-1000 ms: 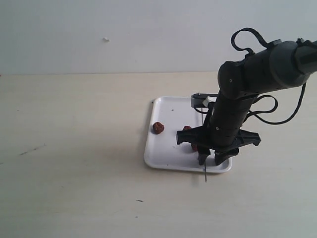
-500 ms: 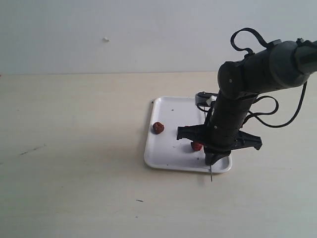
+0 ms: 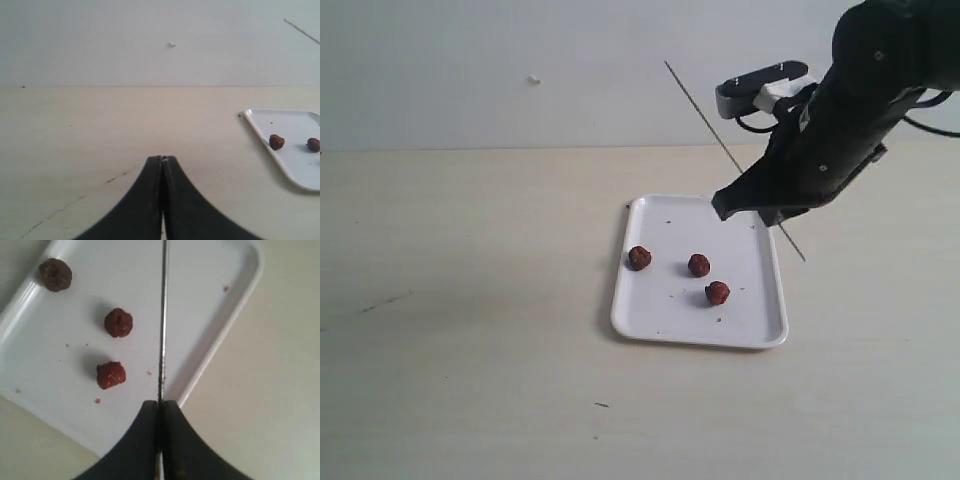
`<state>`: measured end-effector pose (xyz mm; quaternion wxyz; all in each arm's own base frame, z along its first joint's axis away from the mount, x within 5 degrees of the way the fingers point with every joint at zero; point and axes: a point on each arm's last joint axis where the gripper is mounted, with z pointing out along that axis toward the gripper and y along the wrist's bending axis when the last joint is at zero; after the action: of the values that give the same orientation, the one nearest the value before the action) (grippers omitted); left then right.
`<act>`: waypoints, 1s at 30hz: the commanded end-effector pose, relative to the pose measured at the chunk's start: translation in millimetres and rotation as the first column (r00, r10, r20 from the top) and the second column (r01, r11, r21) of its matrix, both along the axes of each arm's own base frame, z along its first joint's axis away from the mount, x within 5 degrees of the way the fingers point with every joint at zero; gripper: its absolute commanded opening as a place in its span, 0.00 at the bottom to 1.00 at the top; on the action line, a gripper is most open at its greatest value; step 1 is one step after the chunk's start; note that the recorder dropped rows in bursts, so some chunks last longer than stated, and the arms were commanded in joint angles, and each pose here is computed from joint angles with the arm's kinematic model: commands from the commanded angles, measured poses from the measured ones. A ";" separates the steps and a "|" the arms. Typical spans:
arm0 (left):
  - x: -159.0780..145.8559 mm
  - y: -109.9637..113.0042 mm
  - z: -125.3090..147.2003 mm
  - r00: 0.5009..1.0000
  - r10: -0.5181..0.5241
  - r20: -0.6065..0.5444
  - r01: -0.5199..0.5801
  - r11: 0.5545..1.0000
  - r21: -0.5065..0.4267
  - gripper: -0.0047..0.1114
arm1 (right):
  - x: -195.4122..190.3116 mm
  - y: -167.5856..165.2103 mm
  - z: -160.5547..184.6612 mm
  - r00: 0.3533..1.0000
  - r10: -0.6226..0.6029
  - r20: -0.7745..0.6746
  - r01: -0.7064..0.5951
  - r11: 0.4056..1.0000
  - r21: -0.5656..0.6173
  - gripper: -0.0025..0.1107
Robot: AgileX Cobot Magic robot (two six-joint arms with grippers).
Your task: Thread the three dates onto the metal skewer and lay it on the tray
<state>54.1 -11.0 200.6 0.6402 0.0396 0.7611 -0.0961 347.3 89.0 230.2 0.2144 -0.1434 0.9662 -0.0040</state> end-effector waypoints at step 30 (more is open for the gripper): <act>107.4 -9.8 171.1 0.850 0.148 0.505 -0.133 0.989 -0.066 0.04 | 37.5 -69.8 -7.8 0.983 -0.030 0.180 0.030 1.000 0.004 0.02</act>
<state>97.3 -3.7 372.4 0.8824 -0.0593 0.4555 -0.1022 381.5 19.3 226.2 0.3011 -0.1274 0.9448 -0.0202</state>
